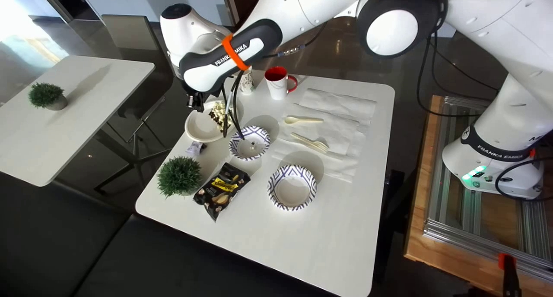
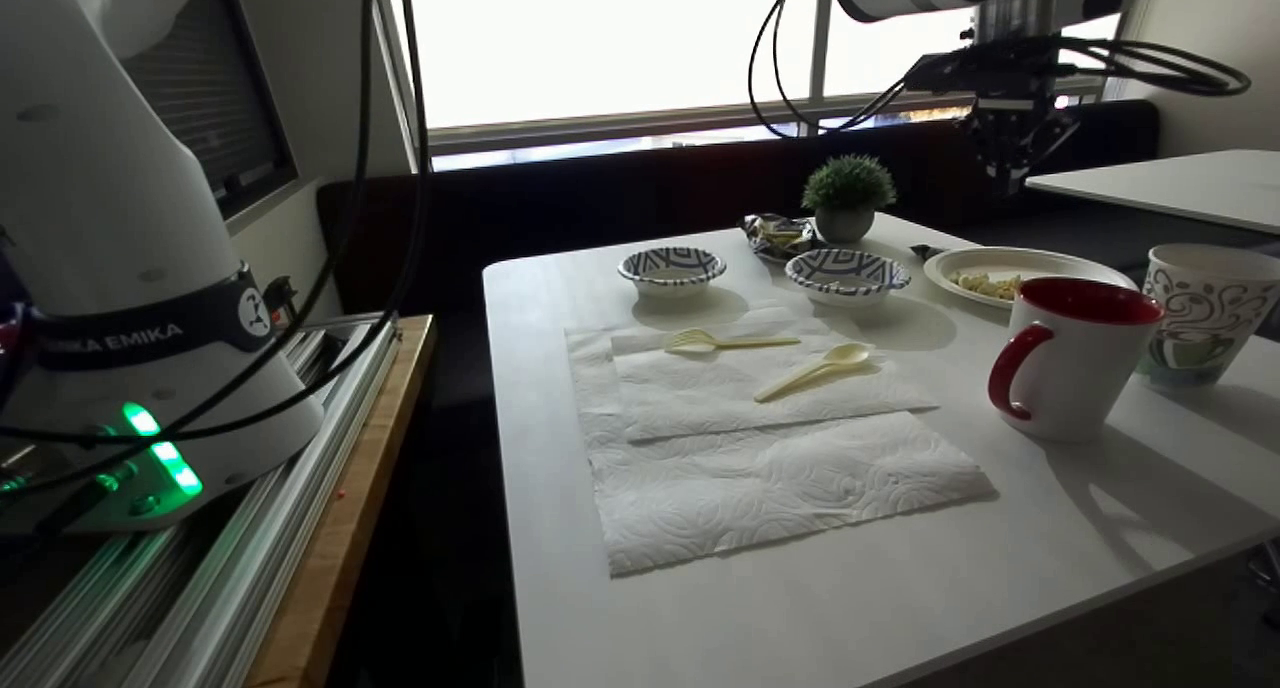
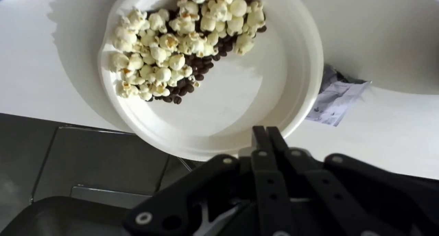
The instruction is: Move the white plate forwards.
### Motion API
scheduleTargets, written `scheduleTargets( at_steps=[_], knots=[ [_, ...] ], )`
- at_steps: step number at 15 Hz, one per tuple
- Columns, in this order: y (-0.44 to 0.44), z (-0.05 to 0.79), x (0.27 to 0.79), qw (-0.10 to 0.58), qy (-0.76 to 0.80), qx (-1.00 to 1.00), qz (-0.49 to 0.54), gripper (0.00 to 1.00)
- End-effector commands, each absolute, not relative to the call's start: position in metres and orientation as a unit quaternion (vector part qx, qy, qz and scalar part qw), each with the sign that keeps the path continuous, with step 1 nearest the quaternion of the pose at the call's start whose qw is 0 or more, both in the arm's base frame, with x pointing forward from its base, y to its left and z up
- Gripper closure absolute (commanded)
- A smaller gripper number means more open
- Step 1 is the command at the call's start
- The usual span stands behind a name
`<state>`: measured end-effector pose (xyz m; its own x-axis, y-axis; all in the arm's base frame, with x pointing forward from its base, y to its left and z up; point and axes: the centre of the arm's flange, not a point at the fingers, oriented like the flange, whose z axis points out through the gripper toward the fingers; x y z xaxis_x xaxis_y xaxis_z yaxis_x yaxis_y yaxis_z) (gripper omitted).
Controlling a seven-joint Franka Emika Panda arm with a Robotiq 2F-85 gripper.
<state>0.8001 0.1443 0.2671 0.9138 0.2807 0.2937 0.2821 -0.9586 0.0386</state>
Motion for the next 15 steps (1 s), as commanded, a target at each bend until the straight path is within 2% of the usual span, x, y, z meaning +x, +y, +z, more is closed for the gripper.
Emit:
scheduleTargets(
  at_steps=[1,6,9,14,15],
  knots=[
    [0.145,0.262,0.802,0.002,-0.144,-0.978,-0.151,0.99],
    [0.144,0.262,0.802,0.001,-0.144,-0.978,-0.151,0.98],
    [0.140,0.252,0.823,-0.006,-0.134,-0.974,-0.182,0.95],
    [0.139,0.228,0.836,0.005,-0.137,-0.974,-0.182,0.98],
    [0.140,0.222,0.838,0.006,-0.138,-0.973,-0.186,0.96]
  ],
)
